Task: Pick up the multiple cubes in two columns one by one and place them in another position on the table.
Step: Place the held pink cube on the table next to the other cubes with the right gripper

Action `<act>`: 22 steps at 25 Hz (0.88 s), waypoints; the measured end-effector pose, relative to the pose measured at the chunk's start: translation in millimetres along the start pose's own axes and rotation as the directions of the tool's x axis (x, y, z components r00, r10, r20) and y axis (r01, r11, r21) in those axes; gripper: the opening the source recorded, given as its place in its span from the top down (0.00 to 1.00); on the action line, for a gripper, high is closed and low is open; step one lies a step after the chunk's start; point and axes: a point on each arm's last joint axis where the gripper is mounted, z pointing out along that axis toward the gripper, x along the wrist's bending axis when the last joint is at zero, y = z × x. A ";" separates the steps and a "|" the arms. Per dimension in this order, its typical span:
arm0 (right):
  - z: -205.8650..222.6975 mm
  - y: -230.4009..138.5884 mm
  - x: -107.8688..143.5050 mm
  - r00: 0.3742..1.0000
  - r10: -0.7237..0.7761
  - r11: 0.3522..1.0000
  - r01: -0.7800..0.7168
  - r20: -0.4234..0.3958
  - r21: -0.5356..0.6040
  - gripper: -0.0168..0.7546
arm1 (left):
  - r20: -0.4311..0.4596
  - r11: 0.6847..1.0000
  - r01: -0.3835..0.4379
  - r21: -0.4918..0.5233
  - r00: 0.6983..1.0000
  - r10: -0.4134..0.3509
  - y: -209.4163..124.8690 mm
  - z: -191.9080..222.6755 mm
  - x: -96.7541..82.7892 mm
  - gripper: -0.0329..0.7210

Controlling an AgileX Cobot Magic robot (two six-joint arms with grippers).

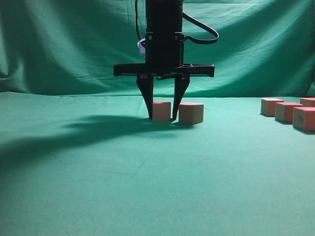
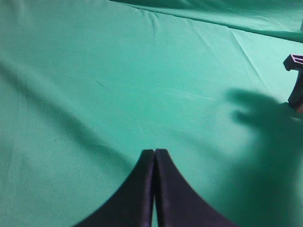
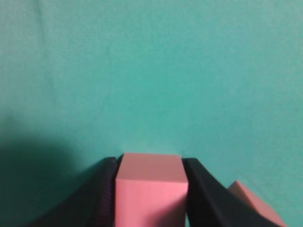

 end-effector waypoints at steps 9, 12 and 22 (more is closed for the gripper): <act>-0.1 5.8 0.5 1.000 -0.016 0.998 0.016 -0.004 -0.064 0.58 | 0.000 1.000 0.000 0.000 1.000 0.000 0.0 0.0 0.0 0.96; -0.4 9.1 -0.3 1.000 -0.028 0.995 0.029 0.006 -0.100 0.58 | 0.000 1.000 0.000 0.000 1.000 0.000 0.0 0.0 0.0 0.96; -2.3 20.4 4.4 0.998 -0.058 0.973 0.048 -0.037 -0.227 0.58 | 0.000 1.000 0.000 0.000 1.000 0.000 0.0 0.0 0.0 0.96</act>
